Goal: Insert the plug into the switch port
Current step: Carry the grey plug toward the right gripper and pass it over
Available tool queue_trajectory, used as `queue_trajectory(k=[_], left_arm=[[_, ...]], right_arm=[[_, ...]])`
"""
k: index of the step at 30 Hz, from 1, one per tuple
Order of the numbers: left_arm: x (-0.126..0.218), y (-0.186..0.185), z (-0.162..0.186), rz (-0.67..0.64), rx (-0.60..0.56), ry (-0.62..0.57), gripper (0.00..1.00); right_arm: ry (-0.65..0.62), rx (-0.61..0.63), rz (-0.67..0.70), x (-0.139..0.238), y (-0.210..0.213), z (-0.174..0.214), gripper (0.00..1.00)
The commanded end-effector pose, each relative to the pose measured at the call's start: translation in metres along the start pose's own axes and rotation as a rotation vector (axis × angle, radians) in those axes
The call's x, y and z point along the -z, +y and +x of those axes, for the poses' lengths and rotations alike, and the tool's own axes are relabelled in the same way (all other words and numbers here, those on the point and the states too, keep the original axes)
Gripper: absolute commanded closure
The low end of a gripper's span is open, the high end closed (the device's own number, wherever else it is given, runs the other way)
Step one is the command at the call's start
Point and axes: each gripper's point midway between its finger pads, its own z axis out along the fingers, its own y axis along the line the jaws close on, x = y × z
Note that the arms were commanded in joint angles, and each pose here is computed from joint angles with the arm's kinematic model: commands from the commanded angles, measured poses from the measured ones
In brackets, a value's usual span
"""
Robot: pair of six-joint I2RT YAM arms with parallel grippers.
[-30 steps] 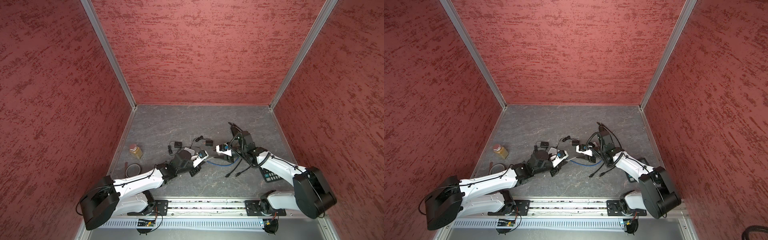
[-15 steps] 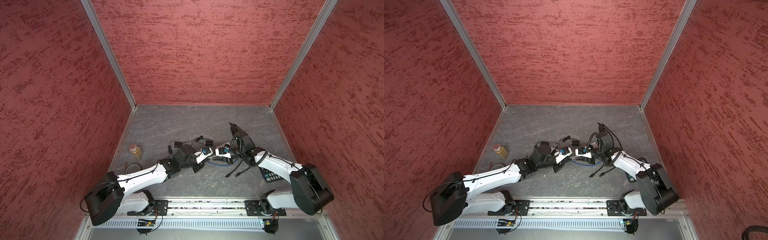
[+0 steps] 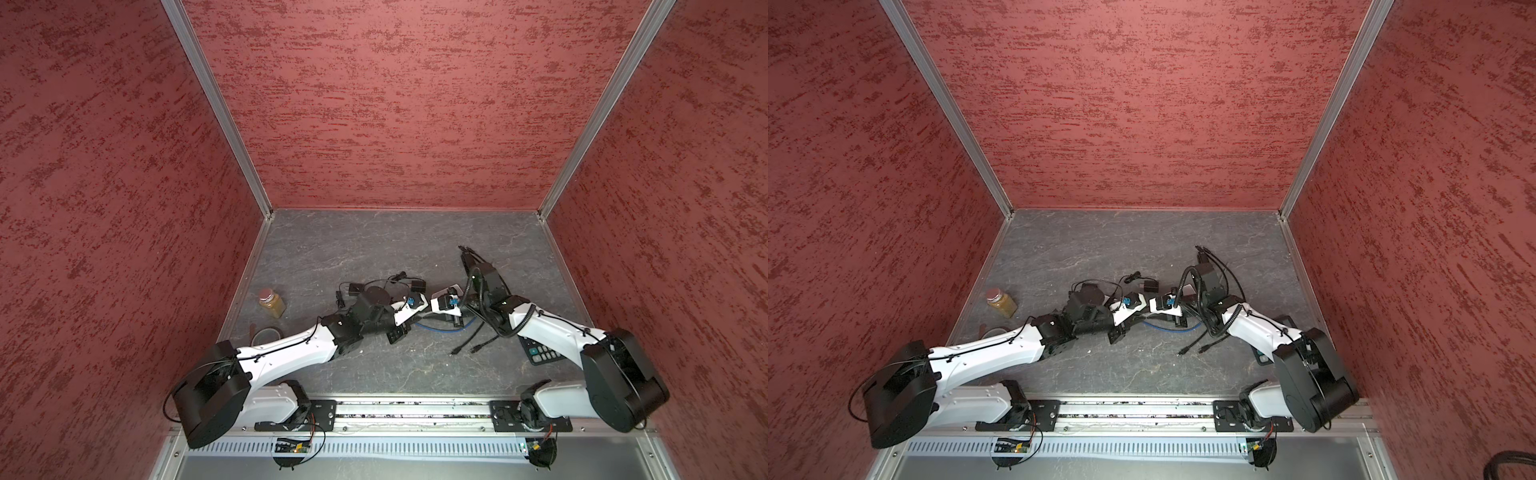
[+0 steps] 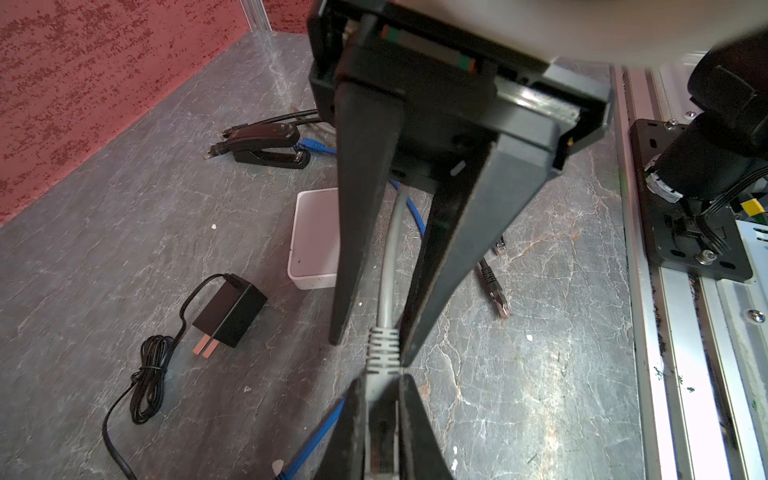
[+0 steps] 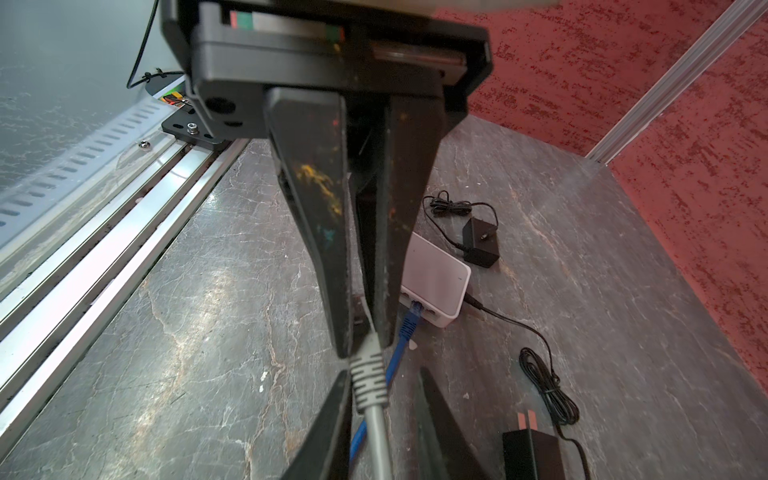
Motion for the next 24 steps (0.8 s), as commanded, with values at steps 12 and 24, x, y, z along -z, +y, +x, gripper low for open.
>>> queue_trajectory(k=[12, 24], left_arm=[[0.0017, 0.0025, -0.0128, -0.003, -0.032, -0.041, 0.87], [0.0031, 0.0103, -0.0077, -0.046, -0.012, -0.037, 0.81]], right_arm=[[-0.072, 0.031, -0.052, -0.0015, 0.0095, -0.0181, 0.79], [-0.062, 0.016, -0.044, -0.0061, 0.0136, -0.012, 0.96]])
